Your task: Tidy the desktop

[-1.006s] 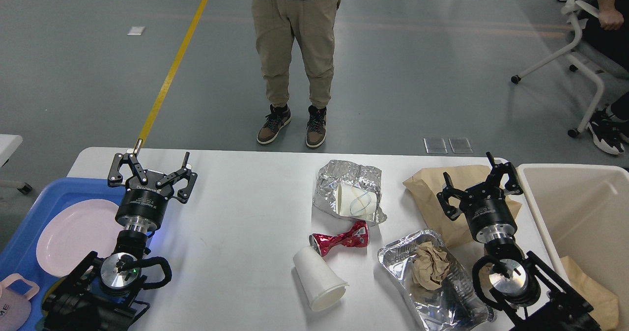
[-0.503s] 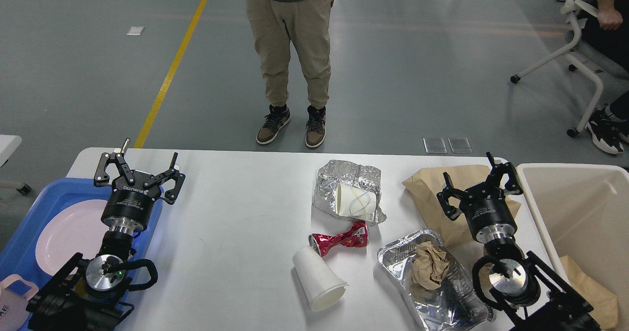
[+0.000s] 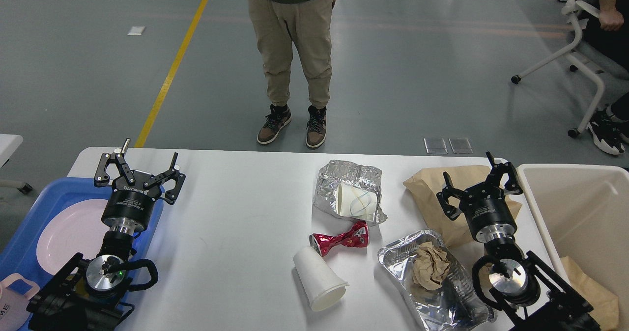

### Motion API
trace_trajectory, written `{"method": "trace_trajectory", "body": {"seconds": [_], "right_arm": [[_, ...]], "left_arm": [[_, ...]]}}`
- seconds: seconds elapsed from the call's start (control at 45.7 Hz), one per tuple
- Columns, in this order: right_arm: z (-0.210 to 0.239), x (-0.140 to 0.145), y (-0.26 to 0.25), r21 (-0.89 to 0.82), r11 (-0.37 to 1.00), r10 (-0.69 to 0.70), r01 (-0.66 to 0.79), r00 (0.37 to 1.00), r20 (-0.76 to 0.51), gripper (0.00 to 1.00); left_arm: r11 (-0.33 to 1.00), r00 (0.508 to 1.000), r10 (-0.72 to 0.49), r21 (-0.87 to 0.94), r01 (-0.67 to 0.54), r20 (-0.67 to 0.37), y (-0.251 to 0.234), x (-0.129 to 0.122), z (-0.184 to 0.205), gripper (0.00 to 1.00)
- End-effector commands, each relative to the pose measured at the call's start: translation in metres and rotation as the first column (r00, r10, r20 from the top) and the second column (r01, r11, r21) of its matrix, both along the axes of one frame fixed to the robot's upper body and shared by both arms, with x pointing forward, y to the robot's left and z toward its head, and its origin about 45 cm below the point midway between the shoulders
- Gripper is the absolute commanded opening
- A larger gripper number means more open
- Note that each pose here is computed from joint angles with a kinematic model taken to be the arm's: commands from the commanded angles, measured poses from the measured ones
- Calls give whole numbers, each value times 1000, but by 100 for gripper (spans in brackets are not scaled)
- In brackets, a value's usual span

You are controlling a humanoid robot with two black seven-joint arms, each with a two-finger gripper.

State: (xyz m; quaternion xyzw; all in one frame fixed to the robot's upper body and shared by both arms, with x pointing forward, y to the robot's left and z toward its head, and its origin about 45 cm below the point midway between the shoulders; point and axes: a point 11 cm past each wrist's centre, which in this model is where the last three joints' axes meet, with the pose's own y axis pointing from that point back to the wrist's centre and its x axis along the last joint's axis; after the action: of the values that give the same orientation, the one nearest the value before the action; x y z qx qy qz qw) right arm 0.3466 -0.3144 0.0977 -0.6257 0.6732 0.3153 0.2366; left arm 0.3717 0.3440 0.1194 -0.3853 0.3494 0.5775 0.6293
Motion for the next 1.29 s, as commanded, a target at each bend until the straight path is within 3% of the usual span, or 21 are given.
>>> {"method": "trace_trajectory", "body": {"seconds": [0.0,0.416,0.612,0.809,1.269], "right_arm": [[0,0,0,0,1000,0,0,1000,0,100],[-2,1,-1,-5,1000,-2,2,1000,-9,100],[20,23,-2,20,1000,1,-2,999,36,100],[21,27,-18,13,999,35,-34,999,-35,100],[27,44,-38,-45,999,1,-3,999,-40,100]], "left_arm": [[1000,1000,0,-1,0,-1,0,0,-1,96],[1000,1000,0,0,0,-1,0,0,0,96],[1000,1000,0,0,0,1,0,0,0,96],[1000,1000,0,0,0,1,0,0,0,96],[1000,1000,0,-1,0,-1,0,0,-1,96]]}}
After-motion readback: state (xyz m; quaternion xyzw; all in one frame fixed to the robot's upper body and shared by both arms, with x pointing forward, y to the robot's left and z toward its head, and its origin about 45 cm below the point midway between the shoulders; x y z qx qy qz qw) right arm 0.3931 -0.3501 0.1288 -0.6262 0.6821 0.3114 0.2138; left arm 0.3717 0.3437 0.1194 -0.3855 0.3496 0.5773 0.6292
